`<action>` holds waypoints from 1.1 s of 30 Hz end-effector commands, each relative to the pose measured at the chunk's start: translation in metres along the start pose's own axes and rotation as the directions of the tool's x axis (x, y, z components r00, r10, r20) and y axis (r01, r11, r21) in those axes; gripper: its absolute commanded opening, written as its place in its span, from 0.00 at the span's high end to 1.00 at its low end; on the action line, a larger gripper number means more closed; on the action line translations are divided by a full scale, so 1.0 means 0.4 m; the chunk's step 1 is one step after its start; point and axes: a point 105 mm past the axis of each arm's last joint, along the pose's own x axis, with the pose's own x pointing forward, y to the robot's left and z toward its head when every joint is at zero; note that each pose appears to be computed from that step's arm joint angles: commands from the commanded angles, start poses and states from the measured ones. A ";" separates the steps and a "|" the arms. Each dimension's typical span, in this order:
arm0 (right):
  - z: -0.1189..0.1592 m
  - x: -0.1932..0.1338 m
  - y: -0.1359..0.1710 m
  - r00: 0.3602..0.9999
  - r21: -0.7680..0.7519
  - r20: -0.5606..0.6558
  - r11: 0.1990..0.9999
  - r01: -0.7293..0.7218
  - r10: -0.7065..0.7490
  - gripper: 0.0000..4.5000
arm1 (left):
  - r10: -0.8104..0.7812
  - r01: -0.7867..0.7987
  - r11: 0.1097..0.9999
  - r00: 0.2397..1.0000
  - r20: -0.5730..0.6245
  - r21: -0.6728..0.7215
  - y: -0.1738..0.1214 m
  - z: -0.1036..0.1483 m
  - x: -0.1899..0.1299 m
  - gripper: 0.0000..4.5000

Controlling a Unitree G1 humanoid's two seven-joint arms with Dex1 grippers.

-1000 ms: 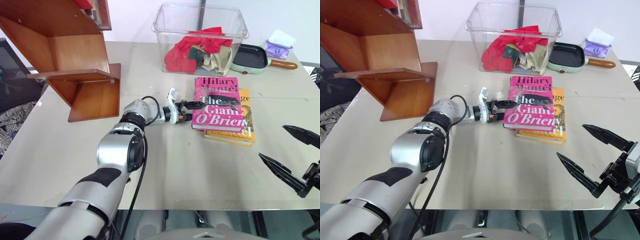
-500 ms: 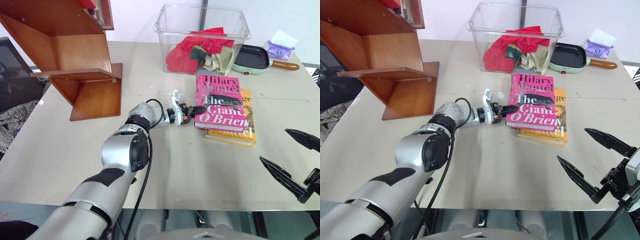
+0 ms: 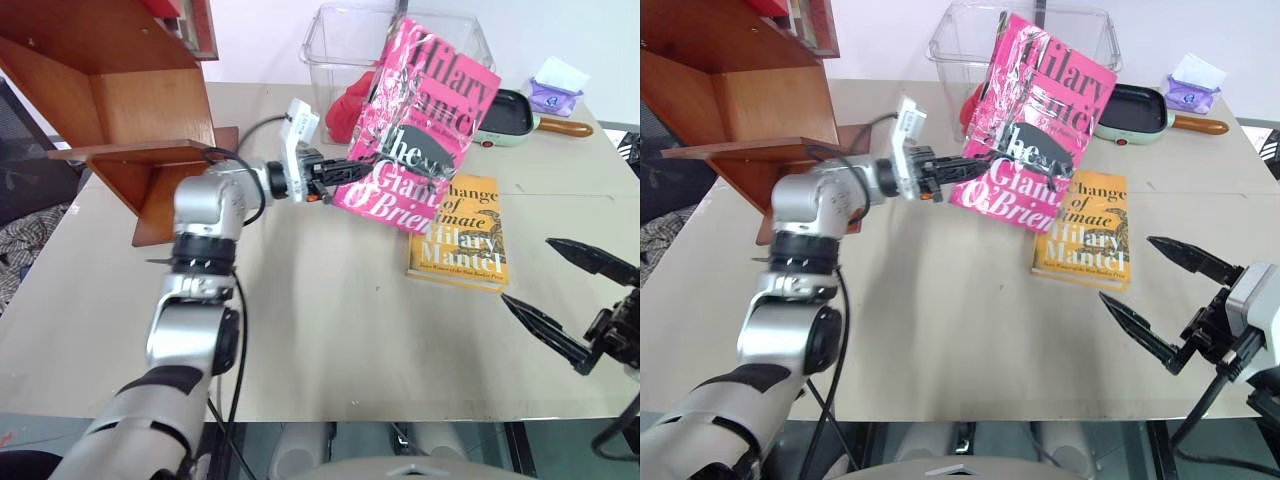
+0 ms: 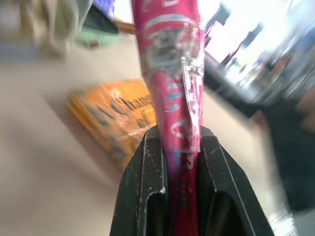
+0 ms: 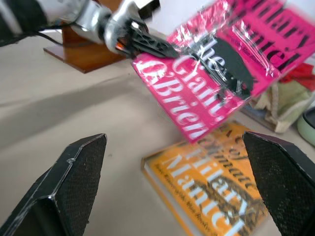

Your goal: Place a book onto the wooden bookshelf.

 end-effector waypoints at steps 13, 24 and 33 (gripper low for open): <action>0.079 0.055 -0.076 0.970 -0.075 0.202 0.990 -0.123 0.136 0.00 | 0.341 -0.146 -0.050 0.927 0.154 0.988 -0.032 0.351 -0.274 0.98; 0.150 0.075 -0.083 0.910 -0.156 0.314 0.960 -0.232 0.271 0.00 | 0.712 0.062 0.161 0.684 -0.159 0.985 0.020 0.276 -0.539 0.98; 0.152 0.080 -0.094 0.906 -0.173 0.296 0.949 -0.262 0.304 0.00 | 0.833 0.095 0.218 0.501 -0.236 0.971 0.084 0.212 -0.683 0.98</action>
